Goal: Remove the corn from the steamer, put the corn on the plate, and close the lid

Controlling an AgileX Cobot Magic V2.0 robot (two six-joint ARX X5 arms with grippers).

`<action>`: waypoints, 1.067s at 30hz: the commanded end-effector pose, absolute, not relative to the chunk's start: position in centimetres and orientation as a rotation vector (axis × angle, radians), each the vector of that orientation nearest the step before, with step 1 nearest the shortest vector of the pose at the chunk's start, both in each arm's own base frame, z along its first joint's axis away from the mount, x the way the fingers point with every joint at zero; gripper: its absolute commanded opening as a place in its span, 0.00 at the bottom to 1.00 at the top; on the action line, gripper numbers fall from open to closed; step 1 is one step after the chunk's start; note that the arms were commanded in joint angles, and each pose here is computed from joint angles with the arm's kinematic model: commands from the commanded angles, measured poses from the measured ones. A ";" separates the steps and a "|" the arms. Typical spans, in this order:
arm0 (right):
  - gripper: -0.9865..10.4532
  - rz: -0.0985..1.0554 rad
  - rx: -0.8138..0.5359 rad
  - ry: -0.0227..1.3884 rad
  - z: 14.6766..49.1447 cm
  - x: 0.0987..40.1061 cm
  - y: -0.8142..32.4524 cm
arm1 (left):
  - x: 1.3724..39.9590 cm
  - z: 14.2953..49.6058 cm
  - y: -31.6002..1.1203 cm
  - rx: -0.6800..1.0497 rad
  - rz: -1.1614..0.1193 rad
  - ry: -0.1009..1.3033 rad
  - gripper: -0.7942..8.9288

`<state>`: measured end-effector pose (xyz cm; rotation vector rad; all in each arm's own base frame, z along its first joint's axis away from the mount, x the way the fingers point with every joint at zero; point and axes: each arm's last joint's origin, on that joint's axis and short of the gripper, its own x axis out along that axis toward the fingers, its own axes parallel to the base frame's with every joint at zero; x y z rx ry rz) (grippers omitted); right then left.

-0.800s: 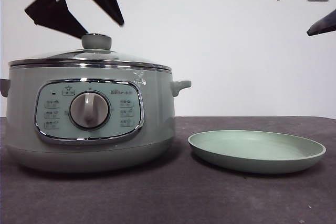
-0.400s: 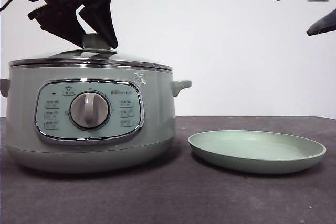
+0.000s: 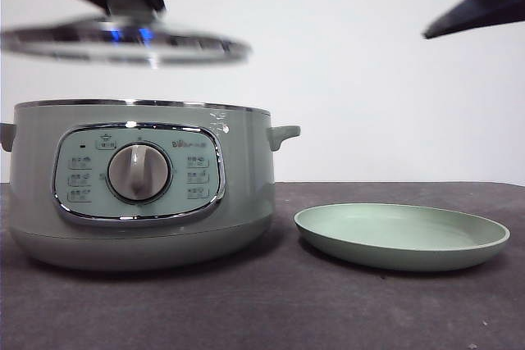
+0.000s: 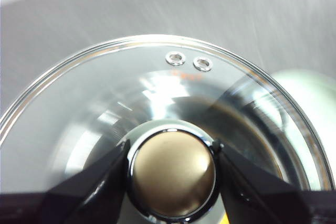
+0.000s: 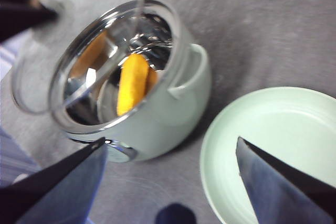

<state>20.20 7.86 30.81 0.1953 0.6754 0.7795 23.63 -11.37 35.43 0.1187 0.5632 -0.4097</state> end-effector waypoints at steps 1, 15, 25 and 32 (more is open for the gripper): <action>0.44 0.843 0.163 0.690 31.5 21.3 9.9 | 21.6 38.3 -10.1 0.122 -0.343 0.424 0.07; 0.44 0.911 -0.230 0.892 32.9 27.0 24.3 | 8.8 42.9 -3.0 0.096 -0.054 0.202 0.07; 0.44 0.879 -0.405 0.954 30.1 28.9 30.7 | 4.3 42.5 -0.8 0.052 -0.022 0.172 0.07; 0.44 0.873 -0.481 0.967 26.7 29.4 33.3 | 4.0 42.1 -0.6 0.041 -0.005 0.203 0.07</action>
